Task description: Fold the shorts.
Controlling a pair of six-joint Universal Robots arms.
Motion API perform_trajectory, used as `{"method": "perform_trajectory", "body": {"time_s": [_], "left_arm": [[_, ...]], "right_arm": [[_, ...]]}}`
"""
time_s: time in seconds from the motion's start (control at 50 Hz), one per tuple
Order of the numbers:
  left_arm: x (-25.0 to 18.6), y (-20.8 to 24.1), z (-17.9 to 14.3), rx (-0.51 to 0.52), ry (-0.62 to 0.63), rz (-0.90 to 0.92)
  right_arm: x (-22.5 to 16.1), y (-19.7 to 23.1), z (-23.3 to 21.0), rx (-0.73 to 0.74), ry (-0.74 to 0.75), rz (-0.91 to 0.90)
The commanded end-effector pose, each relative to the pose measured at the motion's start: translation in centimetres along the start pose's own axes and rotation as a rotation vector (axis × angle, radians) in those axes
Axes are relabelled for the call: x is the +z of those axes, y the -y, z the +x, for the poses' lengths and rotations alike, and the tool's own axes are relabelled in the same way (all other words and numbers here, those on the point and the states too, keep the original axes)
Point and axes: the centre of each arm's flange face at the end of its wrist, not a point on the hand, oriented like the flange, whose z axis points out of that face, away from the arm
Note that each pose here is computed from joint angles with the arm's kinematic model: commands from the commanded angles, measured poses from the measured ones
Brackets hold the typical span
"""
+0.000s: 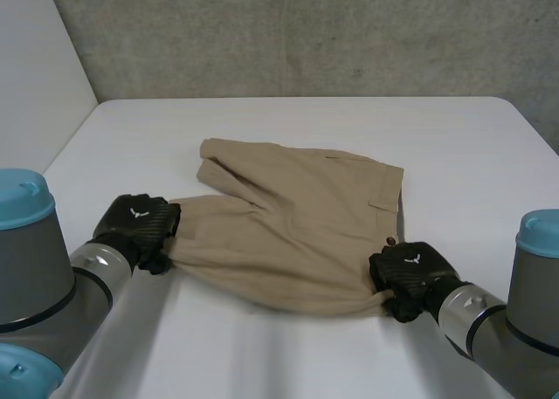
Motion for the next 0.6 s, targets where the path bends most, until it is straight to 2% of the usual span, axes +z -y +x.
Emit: {"method": "perform_trajectory", "body": {"time_s": [0.02,0.08,0.14,0.22,0.4,0.5,0.6], "left_arm": [[-1.0,-0.4,0.1,0.058,-0.021,-0.041],[-1.6,-0.6,0.1,0.145,-0.033,-0.072],[-2.0,-0.8,-0.7,0.165,-0.014,-0.084],[-2.6,-1.2,-1.5,0.138,-0.009,-0.086],[-3.9,-2.2,-0.7,0.036,-0.080,-0.084],[-5.0,-3.0,1.2,-0.034,-0.166,-0.099],[-6.3,-3.2,3.4,-0.013,-0.257,-0.088]], "right_arm": [[-0.2,1.2,0.9,-0.008,-0.050,0.037],[-0.4,2.0,2.0,-0.004,-0.103,0.060],[-0.7,2.6,2.6,-0.003,-0.134,0.077],[-0.7,2.6,2.6,0.011,-0.136,0.075],[-0.6,2.1,2.5,0.075,-0.128,0.063],[-0.6,2.3,2.5,0.159,-0.115,0.073],[-0.8,2.6,2.4,0.174,-0.114,0.086]]}}
